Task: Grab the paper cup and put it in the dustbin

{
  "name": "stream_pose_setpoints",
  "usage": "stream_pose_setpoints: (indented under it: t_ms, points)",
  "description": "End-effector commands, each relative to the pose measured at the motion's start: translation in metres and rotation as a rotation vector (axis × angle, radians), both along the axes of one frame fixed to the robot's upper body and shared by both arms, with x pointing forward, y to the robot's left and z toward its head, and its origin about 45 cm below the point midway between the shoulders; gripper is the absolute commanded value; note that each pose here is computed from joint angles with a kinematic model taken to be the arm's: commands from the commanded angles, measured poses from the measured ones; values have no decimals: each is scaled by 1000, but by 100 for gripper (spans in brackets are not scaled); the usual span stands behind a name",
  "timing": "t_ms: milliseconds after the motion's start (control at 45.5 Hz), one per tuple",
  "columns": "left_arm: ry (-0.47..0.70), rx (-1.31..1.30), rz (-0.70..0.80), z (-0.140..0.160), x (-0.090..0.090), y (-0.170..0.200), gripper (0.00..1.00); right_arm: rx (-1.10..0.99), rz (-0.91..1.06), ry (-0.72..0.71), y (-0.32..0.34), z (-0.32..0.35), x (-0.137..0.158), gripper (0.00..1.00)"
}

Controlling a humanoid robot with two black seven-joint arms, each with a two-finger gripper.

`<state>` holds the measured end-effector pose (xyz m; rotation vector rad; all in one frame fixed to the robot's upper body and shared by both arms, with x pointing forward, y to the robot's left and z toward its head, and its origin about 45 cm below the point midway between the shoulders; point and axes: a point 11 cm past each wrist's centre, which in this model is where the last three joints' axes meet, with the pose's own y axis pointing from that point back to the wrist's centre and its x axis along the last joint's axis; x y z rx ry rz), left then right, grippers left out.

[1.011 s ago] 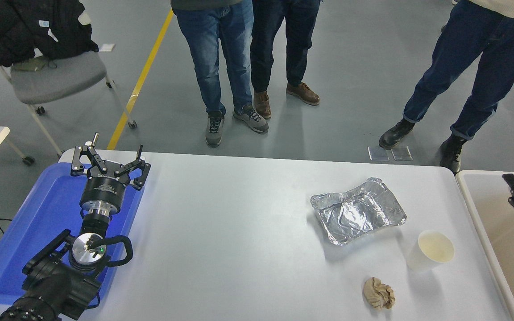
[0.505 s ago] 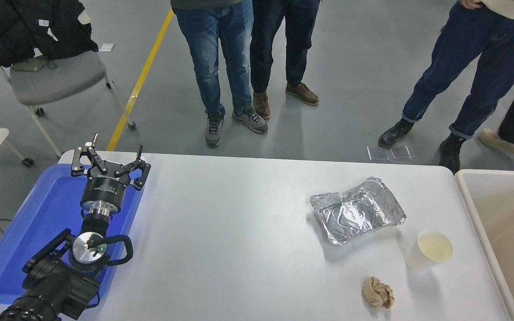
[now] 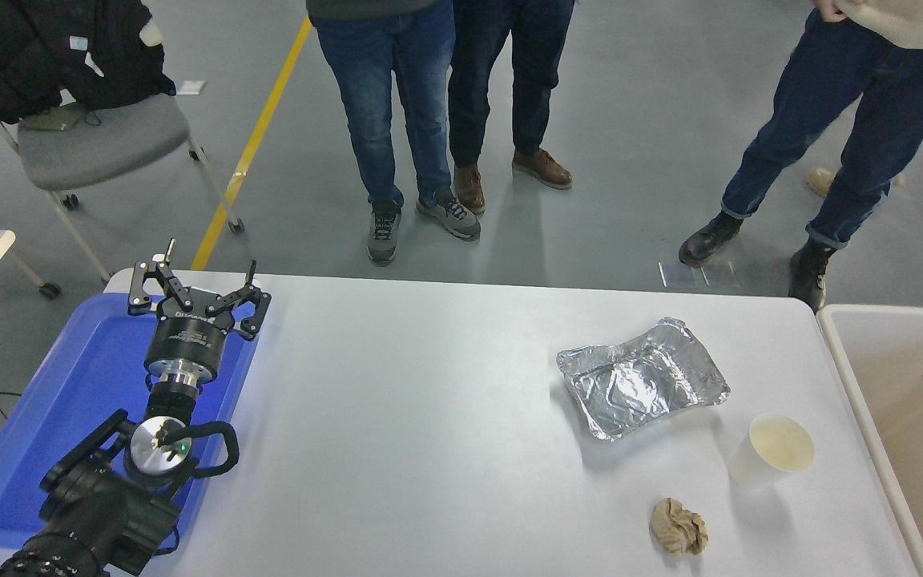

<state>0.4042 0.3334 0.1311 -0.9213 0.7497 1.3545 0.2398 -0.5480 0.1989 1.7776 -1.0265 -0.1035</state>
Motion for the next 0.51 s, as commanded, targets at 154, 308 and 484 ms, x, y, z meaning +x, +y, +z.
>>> stream_pose_setpoints:
  t_ms: [154, 308, 484]
  points:
    - [0, 0, 1, 0, 0, 0, 100, -201, 161, 210, -1, 110, 46, 100]
    - [0, 0, 1, 0, 0, 0, 100, -257, 231, 407, 11, 132, 44, 100]
    - [2, 0, 1, -1, -1, 0, 100, -336, 337, 538, 32, 169, 53, 100]
